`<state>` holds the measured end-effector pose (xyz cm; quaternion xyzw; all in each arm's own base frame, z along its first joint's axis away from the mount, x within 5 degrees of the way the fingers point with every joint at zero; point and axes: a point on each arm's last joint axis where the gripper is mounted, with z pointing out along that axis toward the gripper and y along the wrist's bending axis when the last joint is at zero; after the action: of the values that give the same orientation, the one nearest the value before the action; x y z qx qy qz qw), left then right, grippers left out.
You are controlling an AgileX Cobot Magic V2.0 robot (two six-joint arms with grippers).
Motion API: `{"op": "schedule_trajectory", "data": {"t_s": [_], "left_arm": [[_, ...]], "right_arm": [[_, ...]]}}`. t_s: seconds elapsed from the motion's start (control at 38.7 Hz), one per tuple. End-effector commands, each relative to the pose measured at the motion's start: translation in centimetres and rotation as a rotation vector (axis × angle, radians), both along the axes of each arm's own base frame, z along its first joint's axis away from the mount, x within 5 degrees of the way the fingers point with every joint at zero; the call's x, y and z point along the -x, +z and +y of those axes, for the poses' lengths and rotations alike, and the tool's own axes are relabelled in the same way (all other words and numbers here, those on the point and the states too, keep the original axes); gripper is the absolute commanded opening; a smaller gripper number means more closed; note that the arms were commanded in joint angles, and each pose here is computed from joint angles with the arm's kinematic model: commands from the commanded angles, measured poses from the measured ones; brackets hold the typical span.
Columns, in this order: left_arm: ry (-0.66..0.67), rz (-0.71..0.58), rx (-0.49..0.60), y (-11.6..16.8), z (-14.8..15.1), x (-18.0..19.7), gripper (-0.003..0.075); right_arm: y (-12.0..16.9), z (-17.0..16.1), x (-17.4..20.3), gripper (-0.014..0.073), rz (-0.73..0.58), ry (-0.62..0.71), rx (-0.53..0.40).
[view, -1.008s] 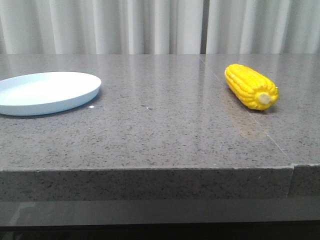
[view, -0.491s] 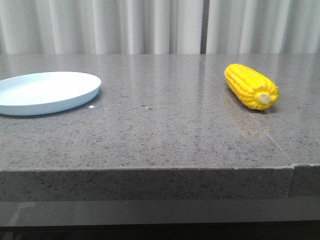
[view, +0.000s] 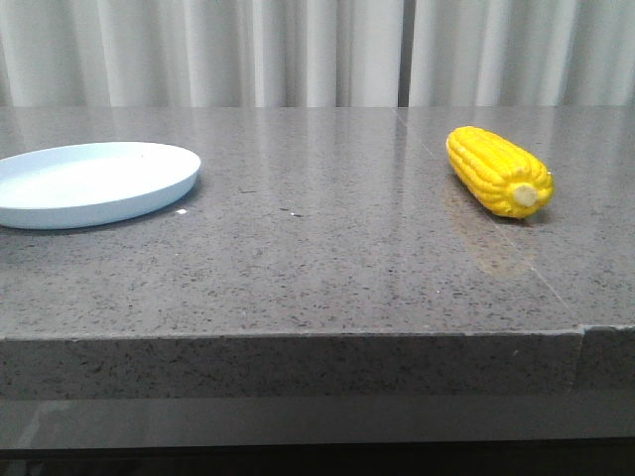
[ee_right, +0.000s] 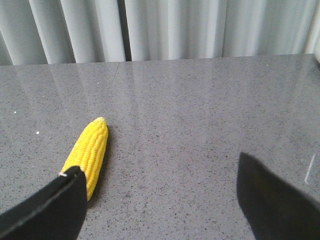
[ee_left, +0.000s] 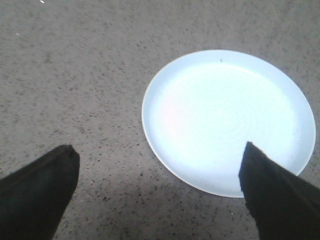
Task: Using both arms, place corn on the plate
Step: 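Lower the left gripper onto the rim of the pale blue plate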
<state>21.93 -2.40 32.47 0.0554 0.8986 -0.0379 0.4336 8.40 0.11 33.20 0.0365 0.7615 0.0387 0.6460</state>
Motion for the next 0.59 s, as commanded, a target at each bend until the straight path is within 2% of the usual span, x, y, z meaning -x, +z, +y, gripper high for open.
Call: {"op": "schedule_trajectory", "data": {"t_s": [0.0, 0.21, 0.57], "left_arm": [[-0.023, 0.027, 0.006, 1.4, -0.7, -2.6, 0.0587], [-0.012, 0.266, 0.009, -0.3, -1.1, -7.2, 0.0545], [0.022, 0.393, 0.022, -4.4, -1.5, -11.1, 0.0545]], "right_arm": [[1.8, -0.1, -0.1, 0.0634, -0.108, -0.009, 0.002], [1.8, -0.1, -0.1, 0.0634, -0.108, -0.009, 0.002], [1.8, -0.1, -0.1, 0.0634, -0.108, -0.009, 0.002]]}}
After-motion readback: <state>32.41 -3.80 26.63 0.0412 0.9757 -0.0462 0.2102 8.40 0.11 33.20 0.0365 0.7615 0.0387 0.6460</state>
